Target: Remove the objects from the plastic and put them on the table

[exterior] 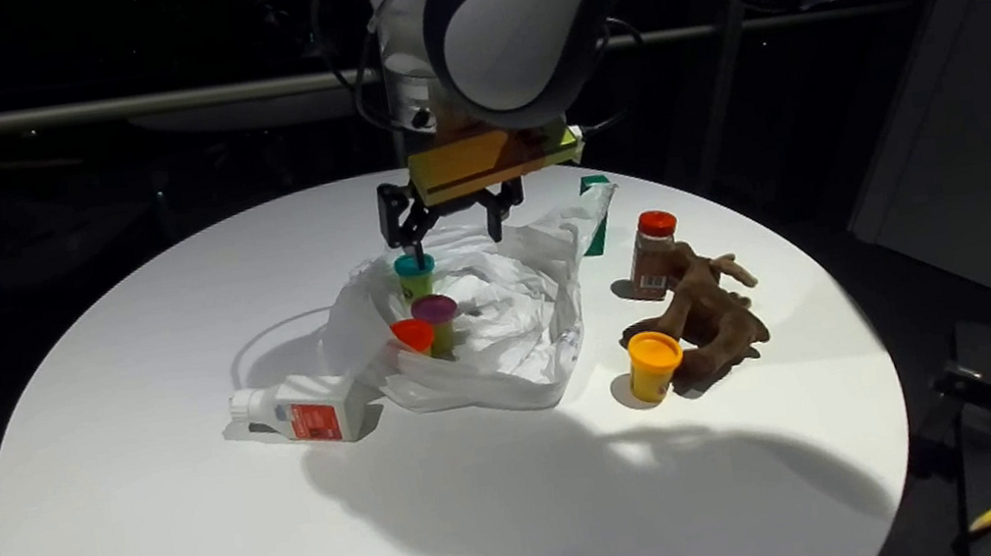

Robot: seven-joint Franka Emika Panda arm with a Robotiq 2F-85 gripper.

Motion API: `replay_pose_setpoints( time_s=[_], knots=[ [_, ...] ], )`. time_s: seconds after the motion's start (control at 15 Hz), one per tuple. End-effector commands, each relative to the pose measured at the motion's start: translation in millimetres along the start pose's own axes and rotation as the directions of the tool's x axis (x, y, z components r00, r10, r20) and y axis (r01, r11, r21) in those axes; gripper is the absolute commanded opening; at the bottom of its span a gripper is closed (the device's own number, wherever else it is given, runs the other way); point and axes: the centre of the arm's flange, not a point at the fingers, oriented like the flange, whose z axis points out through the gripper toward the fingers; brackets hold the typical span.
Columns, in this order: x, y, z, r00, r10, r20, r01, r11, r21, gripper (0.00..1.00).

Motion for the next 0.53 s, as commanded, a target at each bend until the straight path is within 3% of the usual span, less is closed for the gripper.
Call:
replay_pose_setpoints(
  time_s=[0.0,0.47],
  knots=[
    [39.2,-19.2,14.4,0.994,-0.107,-0.013,0.107,0.994,0.023,1.0],
    [58.6,-25.4,36.8,0.976,-0.215,-0.016,0.216,0.971,0.098,1.0]
  ],
)
